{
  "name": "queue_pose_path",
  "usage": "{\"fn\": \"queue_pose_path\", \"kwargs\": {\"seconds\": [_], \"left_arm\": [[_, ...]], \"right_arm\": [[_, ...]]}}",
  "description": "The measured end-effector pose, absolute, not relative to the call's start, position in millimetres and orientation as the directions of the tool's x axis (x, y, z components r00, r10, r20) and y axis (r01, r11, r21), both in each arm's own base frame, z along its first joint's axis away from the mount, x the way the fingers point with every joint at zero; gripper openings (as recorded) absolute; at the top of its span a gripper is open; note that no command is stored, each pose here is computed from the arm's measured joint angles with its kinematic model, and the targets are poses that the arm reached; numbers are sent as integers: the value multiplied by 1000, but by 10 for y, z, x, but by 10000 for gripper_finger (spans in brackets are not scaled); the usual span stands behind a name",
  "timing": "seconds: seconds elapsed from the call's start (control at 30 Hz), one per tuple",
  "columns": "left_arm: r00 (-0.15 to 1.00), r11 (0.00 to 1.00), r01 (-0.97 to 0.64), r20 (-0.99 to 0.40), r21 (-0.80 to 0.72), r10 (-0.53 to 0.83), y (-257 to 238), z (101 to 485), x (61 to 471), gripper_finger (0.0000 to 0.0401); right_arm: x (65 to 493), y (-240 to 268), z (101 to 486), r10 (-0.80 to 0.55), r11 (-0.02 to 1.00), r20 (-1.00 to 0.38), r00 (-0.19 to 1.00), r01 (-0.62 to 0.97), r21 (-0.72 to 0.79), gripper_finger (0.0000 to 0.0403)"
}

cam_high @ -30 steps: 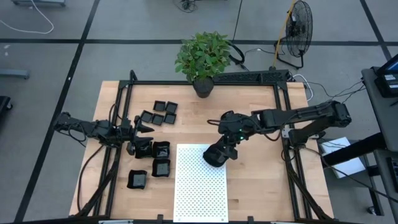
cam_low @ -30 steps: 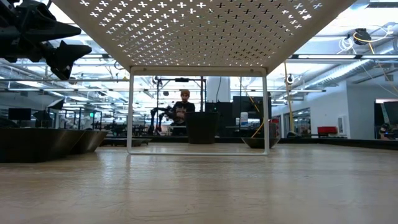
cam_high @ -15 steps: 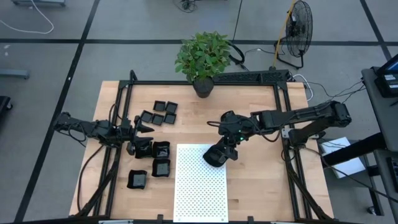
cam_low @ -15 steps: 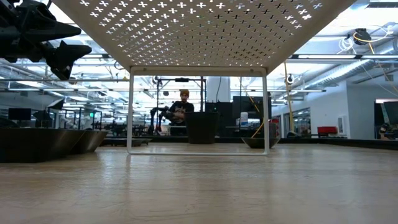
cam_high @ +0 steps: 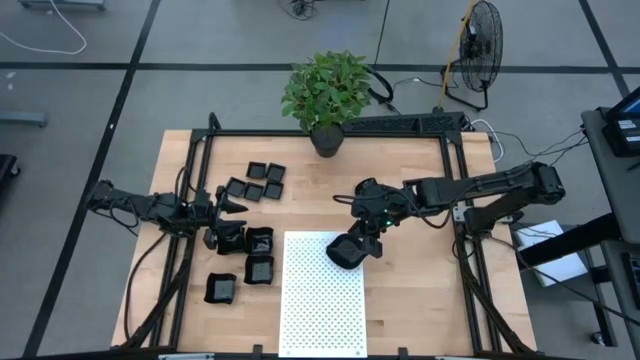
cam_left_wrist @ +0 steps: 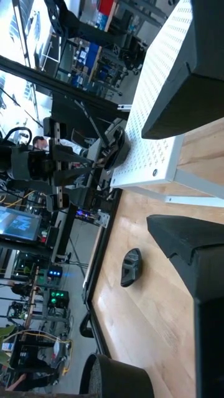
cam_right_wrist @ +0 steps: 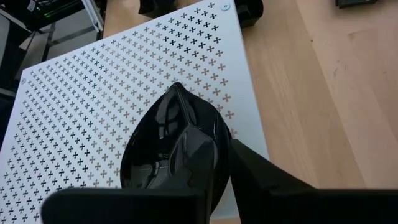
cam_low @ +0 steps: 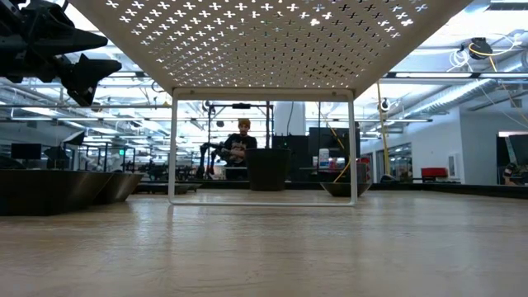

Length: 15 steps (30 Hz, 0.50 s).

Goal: Pick & Place Mini shaped plates
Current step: Stack the bottom leaf shaped plate on top of the leaf shaped plate on the shelf, then stack the leaf shaped plate on top of the leaf shaped plate on the shelf

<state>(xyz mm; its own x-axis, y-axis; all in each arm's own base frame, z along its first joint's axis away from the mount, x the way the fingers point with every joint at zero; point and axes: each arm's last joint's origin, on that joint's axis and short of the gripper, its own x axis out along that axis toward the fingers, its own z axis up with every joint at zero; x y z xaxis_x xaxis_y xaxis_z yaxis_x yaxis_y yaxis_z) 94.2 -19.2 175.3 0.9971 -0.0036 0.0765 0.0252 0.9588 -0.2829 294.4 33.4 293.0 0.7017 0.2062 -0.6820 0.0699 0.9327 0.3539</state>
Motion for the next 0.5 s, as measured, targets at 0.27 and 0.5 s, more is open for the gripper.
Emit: {"fn": "queue_pose_path", "kwargs": {"seconds": [0.27,0.5], "left_arm": [[997,959,25,76,-283,-3,-191,1753,942,214],[997,959,25,76,-283,-3,-191,1753,942,214]], "right_arm": [[2928,333,3000,210,931,-647,733,54,362,50],[2799,283,3135,158,942,-629,761,75,327,50]]}}
